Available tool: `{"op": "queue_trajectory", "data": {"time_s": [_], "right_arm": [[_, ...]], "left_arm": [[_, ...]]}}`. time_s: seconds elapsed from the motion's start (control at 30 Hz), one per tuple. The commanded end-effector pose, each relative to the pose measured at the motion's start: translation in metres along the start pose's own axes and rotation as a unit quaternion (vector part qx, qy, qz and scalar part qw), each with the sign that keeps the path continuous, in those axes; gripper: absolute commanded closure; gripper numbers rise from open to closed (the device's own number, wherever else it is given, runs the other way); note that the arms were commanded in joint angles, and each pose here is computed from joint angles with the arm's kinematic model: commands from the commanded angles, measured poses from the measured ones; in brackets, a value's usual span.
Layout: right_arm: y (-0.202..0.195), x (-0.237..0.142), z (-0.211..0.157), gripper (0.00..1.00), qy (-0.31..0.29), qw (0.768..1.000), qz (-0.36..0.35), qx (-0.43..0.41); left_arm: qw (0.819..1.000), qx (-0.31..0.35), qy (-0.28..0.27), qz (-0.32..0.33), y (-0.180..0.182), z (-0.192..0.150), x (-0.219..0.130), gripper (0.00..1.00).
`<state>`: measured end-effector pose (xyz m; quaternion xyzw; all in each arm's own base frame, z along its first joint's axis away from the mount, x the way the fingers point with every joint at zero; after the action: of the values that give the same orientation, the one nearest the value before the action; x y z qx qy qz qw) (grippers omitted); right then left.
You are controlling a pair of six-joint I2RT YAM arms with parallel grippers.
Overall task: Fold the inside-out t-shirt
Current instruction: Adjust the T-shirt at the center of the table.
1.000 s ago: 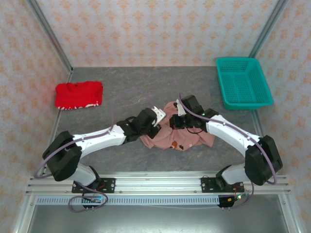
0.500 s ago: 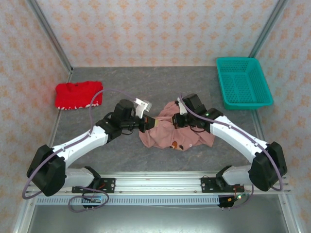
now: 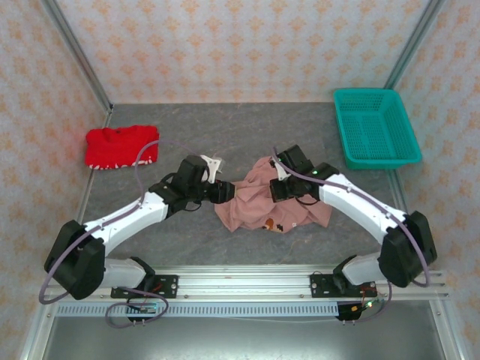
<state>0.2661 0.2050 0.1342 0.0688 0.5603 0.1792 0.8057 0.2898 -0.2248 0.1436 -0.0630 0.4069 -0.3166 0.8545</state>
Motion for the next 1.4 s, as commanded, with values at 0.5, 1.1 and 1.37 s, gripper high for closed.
{"op": "queue_trajectory", "data": {"time_s": [0.5, 1.1, 1.37], "right_arm": [[0.003, 0.014, 0.01, 1.0, 0.017, 0.999, 0.018, 0.033], [-0.001, -0.003, 0.006, 1.0, -0.003, 0.999, 0.02, 0.04], [-0.006, -0.01, 0.013, 1.0, -0.014, 1.0, -0.005, 0.027]], "left_arm": [[0.952, 0.247, 0.034, 0.177, -0.027, 0.007, 0.045, 0.25], [0.961, 0.198, 0.024, 0.19, -0.006, 0.031, 0.05, 0.77], [0.983, 0.158, 0.026, 0.095, -0.017, 0.033, 0.029, 0.92]]}}
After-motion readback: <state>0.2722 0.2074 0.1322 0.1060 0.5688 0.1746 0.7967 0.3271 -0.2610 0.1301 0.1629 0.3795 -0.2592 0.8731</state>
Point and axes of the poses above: each hand's point on the last joint's axis, 136 mm out from that joint toward the fingers, its own x axis out along the fingers, its own y axis along the line the jaws close on, z = x × y, the point moved 1 cm from there along -x, back along the fingers, and after that the axes turned 10 degrees about x, right-handed, at the moved point
